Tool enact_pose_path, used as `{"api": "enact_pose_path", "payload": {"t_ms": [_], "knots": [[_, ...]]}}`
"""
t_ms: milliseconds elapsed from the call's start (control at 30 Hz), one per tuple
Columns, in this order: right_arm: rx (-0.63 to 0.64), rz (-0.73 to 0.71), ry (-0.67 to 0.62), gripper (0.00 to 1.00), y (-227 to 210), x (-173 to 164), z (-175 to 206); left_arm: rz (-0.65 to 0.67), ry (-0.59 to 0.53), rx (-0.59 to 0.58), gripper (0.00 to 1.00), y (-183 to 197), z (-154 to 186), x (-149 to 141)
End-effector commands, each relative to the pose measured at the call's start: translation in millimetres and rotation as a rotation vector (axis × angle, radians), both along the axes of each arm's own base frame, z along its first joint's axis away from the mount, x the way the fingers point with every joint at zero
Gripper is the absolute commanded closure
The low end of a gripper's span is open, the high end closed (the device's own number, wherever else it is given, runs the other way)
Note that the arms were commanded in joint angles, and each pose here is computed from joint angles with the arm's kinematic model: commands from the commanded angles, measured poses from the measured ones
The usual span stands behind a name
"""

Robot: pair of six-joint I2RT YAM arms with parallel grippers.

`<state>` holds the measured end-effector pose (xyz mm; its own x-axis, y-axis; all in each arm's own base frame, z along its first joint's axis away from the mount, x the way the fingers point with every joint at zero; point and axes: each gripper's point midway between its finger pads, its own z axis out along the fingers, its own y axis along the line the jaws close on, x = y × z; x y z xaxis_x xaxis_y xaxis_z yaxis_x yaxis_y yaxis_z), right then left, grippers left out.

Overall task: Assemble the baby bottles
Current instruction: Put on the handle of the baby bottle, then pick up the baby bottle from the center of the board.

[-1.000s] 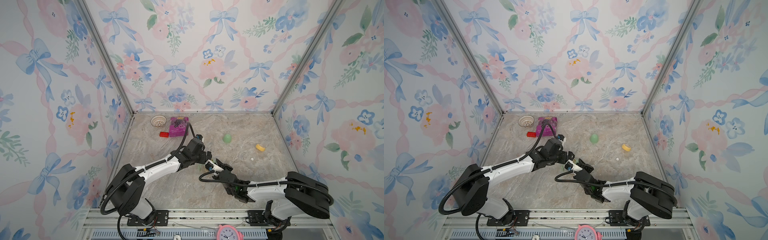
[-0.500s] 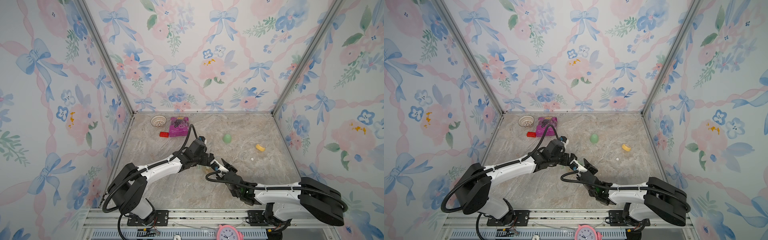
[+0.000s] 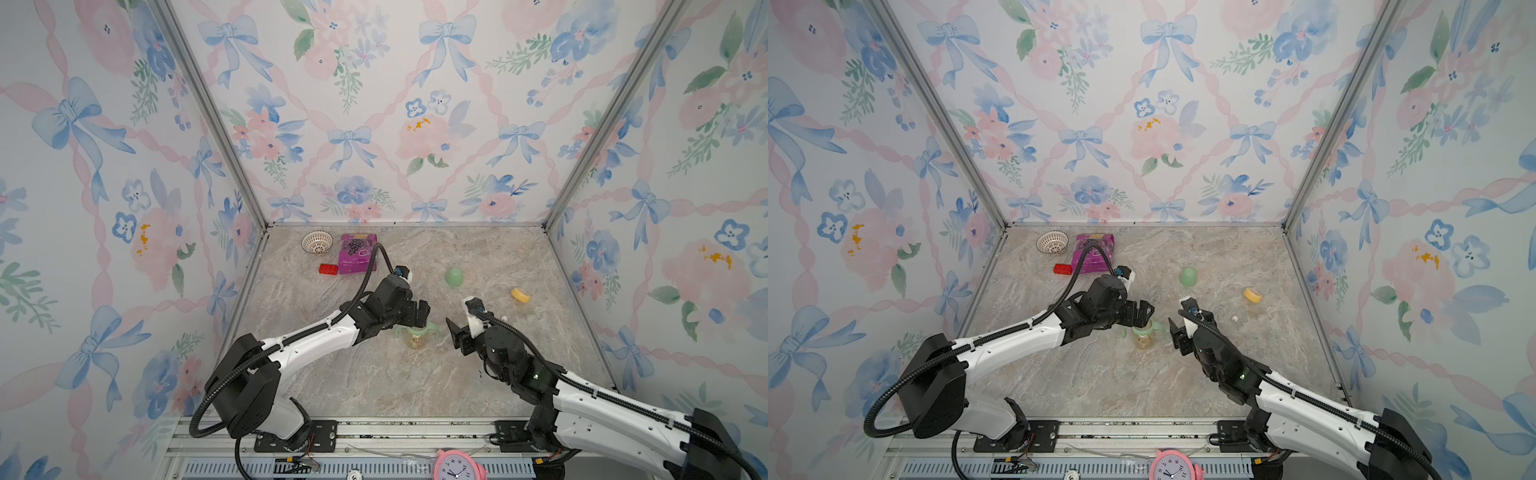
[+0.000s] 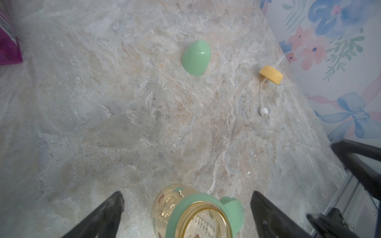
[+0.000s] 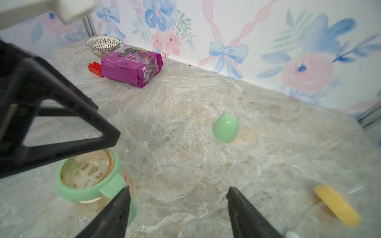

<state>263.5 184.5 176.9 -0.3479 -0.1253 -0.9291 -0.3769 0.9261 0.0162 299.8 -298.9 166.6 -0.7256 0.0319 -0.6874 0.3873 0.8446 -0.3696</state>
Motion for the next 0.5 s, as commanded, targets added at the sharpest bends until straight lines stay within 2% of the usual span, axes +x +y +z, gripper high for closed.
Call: {"api": "enact_pose_path", "payload": {"t_ms": [0, 100, 267, 467], "knots": [[0.346, 0.117, 0.358, 0.31, 37.5, -9.8, -11.5, 0.096, -0.057, 0.001, 0.02, 26.6, 28.3, 9.3], [0.418, 0.197, 0.44, 0.34, 69.1, -11.3, -3.1, 0.141, -0.044, -0.014, 0.02, 48.6, 26.9, 11.2], [0.359, 0.212, 0.509, 0.36, 87.9, -19.4, -20.1, 0.179, -0.031, -0.01, 0.02, 72.2, 15.5, 5.4], [0.327, 0.227, 0.493, 0.36, 91.5, -28.8, -27.7, 0.158, 0.005, -0.021, 0.02, 72.4, 0.0, -1.1]]}}
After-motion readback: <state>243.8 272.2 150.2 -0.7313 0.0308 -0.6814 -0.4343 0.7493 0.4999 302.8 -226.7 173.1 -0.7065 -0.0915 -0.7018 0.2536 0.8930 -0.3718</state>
